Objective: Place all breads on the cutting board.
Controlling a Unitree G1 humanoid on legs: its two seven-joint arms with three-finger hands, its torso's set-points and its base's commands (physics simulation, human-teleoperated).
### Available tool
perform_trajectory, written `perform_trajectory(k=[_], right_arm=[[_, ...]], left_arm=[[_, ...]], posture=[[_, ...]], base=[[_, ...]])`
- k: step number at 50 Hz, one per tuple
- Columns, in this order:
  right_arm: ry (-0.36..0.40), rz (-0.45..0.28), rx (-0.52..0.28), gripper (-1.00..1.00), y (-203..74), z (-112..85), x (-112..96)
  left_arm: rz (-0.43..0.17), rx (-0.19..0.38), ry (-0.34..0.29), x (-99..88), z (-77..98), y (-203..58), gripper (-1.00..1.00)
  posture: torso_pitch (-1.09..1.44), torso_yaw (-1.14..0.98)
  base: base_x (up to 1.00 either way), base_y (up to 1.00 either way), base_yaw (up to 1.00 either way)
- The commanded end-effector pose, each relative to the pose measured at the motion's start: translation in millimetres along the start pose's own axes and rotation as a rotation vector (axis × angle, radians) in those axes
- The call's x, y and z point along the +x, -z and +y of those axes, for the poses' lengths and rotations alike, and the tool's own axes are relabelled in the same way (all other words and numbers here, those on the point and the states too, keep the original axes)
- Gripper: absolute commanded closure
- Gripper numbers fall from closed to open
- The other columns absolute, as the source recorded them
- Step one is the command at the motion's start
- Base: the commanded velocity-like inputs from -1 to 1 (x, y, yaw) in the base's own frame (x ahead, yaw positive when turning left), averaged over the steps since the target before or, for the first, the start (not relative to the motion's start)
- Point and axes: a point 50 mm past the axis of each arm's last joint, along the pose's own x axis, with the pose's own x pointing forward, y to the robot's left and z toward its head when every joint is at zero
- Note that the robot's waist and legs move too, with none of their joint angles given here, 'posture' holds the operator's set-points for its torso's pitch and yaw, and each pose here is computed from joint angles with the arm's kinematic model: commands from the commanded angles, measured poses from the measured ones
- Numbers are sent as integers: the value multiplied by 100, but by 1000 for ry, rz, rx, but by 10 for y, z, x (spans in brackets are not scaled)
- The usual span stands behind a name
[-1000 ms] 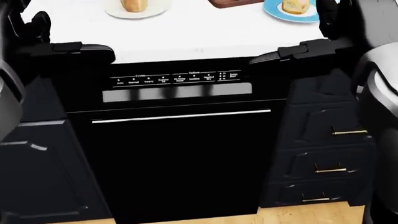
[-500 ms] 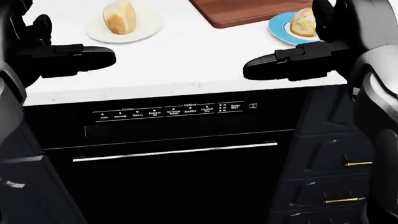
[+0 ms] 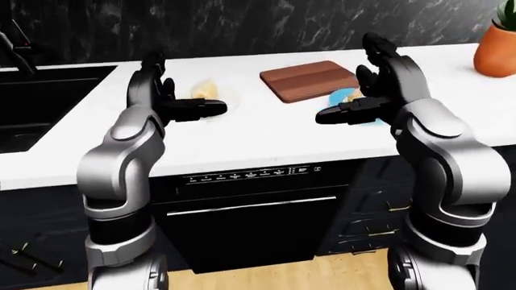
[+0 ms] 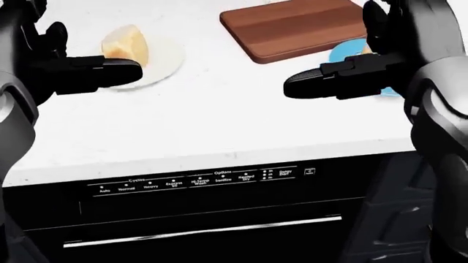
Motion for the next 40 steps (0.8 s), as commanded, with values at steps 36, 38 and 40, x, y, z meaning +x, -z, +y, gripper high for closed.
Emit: perform_trajectory(k=[36,38,40], right_arm=[[59,-121,-5,-100,-247,-121,-64],[61,-123,-2,-100,-258,-123,-61],[64,-123,5,-100,-235,-120,-51]], left_arm=[[-122,1,48,-41,-139,-278,-100],[-123,1,51,-48,-152,-292,-100],[-117,3,49,-44,-145,-237,-100]], posture=[[0,0],[0,0],[0,0]], base=[[23,-1,0],[28,-21,0],[21,-6,0]])
